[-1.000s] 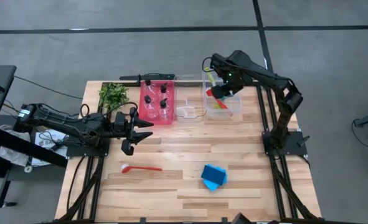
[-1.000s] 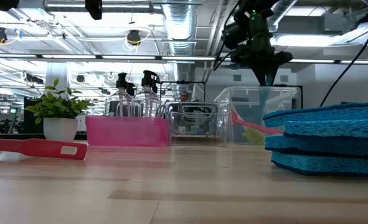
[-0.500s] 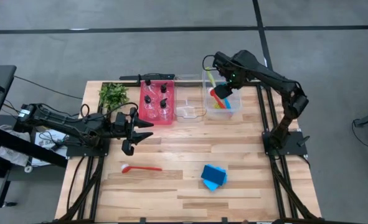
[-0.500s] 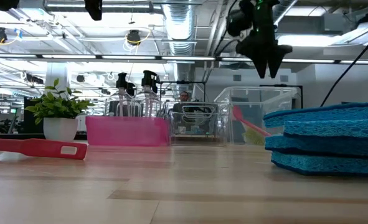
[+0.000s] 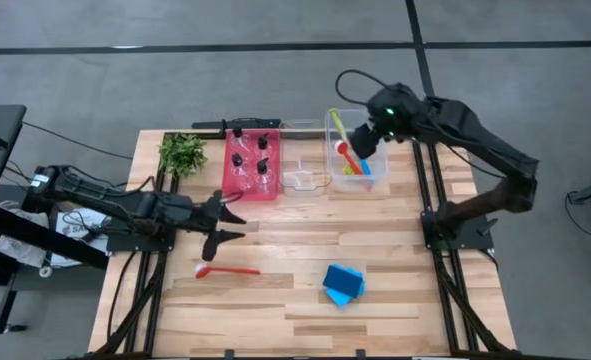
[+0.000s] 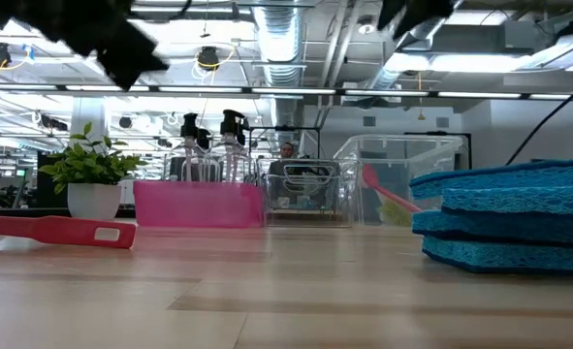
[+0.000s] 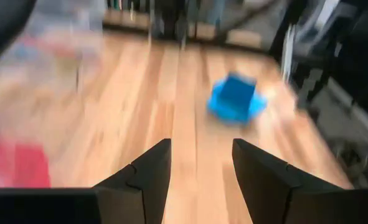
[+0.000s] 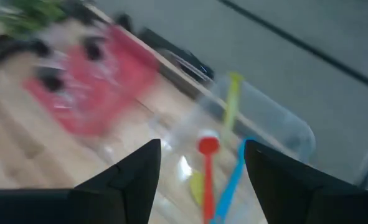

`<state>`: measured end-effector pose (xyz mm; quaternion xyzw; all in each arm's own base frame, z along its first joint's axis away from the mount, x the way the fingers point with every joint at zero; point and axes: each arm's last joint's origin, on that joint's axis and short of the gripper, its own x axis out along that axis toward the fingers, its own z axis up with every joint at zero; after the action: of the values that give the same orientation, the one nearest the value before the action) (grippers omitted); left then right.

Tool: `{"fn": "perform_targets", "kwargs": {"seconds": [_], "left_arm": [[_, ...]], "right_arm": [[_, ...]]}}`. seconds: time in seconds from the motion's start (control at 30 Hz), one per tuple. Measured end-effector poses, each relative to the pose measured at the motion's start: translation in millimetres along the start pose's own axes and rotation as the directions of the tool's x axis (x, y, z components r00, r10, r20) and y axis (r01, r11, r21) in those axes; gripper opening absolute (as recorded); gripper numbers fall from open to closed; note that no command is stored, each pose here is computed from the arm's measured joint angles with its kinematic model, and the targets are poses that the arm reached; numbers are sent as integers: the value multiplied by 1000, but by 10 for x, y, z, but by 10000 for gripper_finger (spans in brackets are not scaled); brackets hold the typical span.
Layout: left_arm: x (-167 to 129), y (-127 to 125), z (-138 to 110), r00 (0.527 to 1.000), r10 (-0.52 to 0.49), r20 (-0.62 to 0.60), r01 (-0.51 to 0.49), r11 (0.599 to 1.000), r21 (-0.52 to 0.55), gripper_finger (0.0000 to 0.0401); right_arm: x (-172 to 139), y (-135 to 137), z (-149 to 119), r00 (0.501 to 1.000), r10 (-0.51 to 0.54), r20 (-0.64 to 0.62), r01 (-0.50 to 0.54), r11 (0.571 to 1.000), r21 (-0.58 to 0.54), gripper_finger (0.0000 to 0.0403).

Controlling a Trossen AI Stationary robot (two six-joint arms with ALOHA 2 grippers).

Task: Pick & Place Kitchen Sink Supplies
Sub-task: Put the red scrubbing brush into the white bin

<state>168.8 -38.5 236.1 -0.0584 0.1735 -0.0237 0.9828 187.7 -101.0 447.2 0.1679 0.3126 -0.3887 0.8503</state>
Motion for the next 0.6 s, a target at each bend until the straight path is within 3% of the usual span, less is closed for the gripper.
{"fn": "perform_targets", "kwargs": {"seconds": [0.27,0.47,0.6], "left_arm": [[-59,-81,-292,959,-18,-281,20,1000,6,172],[-24,-246,-462,889,-134,-438,128,991,-43,172],[42,-402,-610,833,-158,-529,152,987,-56,172]], "right_arm": [[-392,145,-128,985,153,85,-144,985,-96,225],[-418,304,-185,974,217,60,-206,966,-156,225],[-367,418,-207,971,236,29,-227,956,-188,225]]}}
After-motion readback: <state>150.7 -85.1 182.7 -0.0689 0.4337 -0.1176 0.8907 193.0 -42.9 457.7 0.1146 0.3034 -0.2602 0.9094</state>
